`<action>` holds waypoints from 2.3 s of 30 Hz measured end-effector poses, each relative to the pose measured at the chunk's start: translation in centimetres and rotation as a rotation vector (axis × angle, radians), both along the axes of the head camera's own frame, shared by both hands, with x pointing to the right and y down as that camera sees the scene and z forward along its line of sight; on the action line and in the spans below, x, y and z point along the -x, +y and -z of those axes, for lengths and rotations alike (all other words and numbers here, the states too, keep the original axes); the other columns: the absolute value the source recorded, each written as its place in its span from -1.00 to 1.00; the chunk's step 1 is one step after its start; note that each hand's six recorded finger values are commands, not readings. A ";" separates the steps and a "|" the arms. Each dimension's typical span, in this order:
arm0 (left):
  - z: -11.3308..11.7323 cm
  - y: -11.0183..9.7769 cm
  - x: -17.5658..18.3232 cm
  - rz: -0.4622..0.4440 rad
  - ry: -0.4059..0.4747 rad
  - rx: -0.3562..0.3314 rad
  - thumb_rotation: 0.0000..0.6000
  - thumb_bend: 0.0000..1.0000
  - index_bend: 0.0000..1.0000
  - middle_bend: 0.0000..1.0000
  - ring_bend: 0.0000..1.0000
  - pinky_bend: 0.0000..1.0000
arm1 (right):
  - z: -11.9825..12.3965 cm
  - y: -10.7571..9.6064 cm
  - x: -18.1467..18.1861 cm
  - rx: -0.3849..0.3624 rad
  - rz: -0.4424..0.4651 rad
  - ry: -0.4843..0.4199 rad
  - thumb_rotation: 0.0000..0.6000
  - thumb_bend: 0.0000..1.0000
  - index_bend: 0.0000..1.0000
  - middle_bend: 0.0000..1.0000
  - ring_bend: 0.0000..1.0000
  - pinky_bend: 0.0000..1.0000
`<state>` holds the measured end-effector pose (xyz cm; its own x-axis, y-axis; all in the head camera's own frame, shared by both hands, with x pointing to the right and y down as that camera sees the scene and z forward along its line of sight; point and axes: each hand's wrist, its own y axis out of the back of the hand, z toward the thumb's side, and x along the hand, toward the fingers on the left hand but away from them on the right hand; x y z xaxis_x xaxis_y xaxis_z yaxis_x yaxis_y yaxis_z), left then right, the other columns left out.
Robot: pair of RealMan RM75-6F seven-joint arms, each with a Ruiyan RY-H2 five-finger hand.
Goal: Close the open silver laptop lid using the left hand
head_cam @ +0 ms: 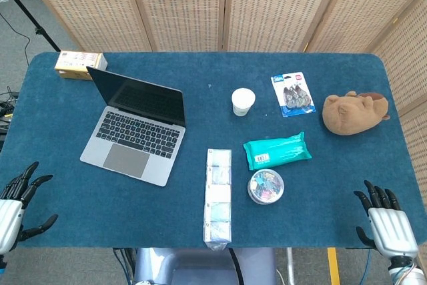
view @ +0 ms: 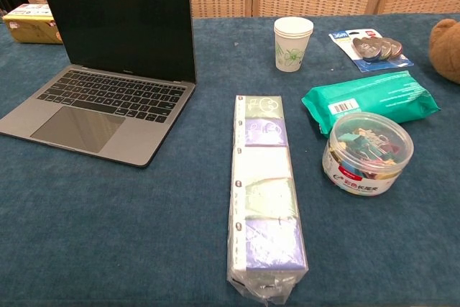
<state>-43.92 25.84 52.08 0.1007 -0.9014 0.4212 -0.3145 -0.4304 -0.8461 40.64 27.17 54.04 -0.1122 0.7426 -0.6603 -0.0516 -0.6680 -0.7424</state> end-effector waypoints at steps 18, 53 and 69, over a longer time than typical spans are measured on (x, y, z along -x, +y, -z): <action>-0.1 -0.9 0.4 0.004 -0.011 -0.002 1.00 -0.61 -0.57 -0.93 -0.79 -0.72 | -0.1 0.0 -0.2 0.006 -0.011 0.003 1.00 -0.25 -0.69 -1.00 -1.00 -1.00; -4.0 -23.4 -2.7 -0.343 -0.028 0.036 1.00 -0.61 -0.59 -0.93 -0.83 -0.72 | -0.4 -0.4 -0.8 0.010 -0.027 0.006 1.00 -0.25 -0.68 -1.00 -1.00 -1.00; -7.9 -27.8 -7.2 -0.394 -0.017 0.049 1.00 -0.61 -0.59 -0.93 -0.84 -0.72 | 0.3 0.2 -1.9 0.003 -0.065 0.031 1.00 -0.25 -0.67 -1.00 -1.00 -1.00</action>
<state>-36.72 -1.96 60.01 0.4272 -0.7742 0.4670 -0.1031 -0.5549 -0.8255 42.49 27.42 53.73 -0.1806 0.7309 -0.6582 -0.0306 -0.6730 -0.7390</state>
